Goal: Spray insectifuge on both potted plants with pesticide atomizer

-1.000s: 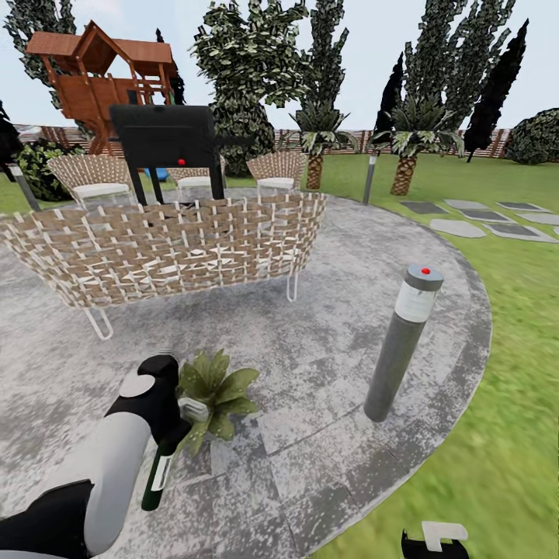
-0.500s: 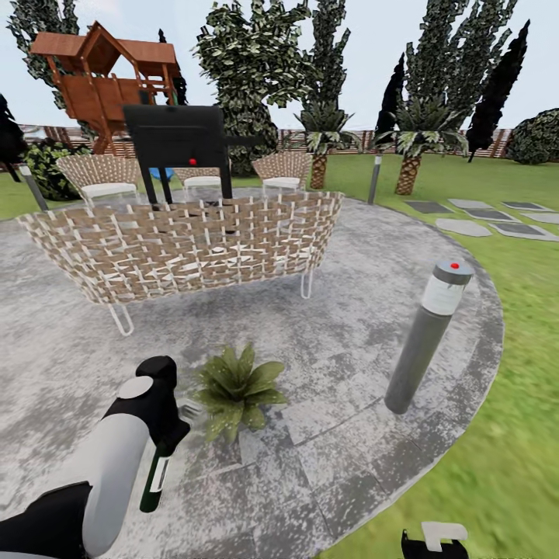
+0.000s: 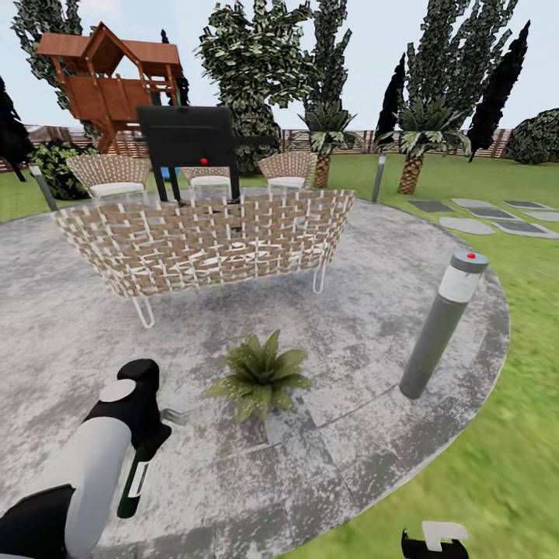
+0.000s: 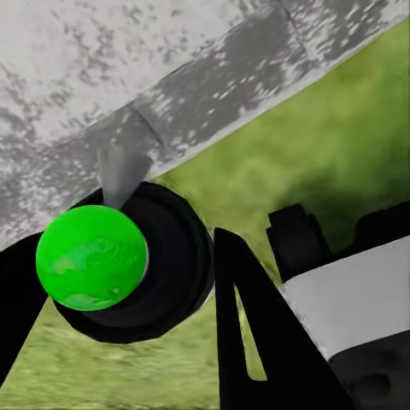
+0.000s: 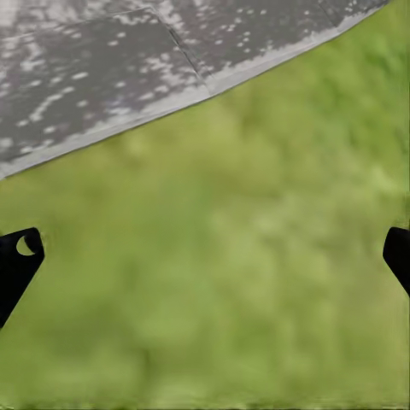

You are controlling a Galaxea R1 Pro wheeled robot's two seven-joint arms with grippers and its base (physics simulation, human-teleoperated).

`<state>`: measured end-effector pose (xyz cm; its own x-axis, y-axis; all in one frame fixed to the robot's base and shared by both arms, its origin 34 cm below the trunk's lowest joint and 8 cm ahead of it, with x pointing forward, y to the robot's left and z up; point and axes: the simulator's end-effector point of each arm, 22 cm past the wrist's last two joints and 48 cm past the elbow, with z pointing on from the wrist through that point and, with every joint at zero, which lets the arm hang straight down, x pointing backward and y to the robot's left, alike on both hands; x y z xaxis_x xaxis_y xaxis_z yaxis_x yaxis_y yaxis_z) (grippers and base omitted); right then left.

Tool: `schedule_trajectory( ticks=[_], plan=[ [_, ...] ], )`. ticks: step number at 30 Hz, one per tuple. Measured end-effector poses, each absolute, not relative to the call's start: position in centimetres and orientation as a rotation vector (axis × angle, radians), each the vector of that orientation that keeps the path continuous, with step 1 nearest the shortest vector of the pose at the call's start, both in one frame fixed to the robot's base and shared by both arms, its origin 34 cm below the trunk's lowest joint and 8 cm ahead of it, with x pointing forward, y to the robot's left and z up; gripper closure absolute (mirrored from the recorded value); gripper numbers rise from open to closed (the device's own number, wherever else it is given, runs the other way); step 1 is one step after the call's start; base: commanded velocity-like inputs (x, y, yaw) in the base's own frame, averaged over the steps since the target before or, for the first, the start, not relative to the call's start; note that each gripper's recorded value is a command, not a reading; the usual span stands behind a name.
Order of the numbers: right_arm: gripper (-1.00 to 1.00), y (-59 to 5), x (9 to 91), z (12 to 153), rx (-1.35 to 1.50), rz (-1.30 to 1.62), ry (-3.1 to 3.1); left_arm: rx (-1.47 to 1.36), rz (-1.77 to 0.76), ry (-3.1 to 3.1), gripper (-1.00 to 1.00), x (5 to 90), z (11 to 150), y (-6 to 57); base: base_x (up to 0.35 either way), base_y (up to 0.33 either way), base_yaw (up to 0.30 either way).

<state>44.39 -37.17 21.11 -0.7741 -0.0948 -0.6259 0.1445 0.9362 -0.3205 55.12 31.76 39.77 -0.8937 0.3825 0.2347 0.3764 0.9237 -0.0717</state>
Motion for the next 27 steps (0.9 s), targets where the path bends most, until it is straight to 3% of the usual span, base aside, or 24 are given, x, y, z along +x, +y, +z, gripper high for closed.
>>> schedule_trajectory(
  ticks=[4, 11, 19, 27],
  plan=[
    [-1.0, -37.2, 44.4, 21.1, 0.035, -0.464, 2.413, -0.561, 0.001, -2.832, 1.0, 54.8, 39.9, 34.5, -0.234, 0.238, 0.0],
    [-1.0, -36.7, 44.5, 21.0, 0.006, -0.449, 2.416, -0.845, 0.105, -2.872, 1.0, 55.4, 37.9, 33.9, -0.186, 0.157, 0.0],
    [-1.0, -29.6, 48.4, 21.9, -0.406, -0.188, 2.34, -1.342, 0.173, -3.073, 1.0, 57.3, 32.1, 30.4, -0.013, 0.007, 0.0],
    [-1.0, -22.1, 53.7, 27.1, -0.779, 0.111, 2.134, -1.757, 0.472, -2.943, 1.0, 54.1, 29.1, 24.7, 0.0, 0.0, 0.0]
  ],
)
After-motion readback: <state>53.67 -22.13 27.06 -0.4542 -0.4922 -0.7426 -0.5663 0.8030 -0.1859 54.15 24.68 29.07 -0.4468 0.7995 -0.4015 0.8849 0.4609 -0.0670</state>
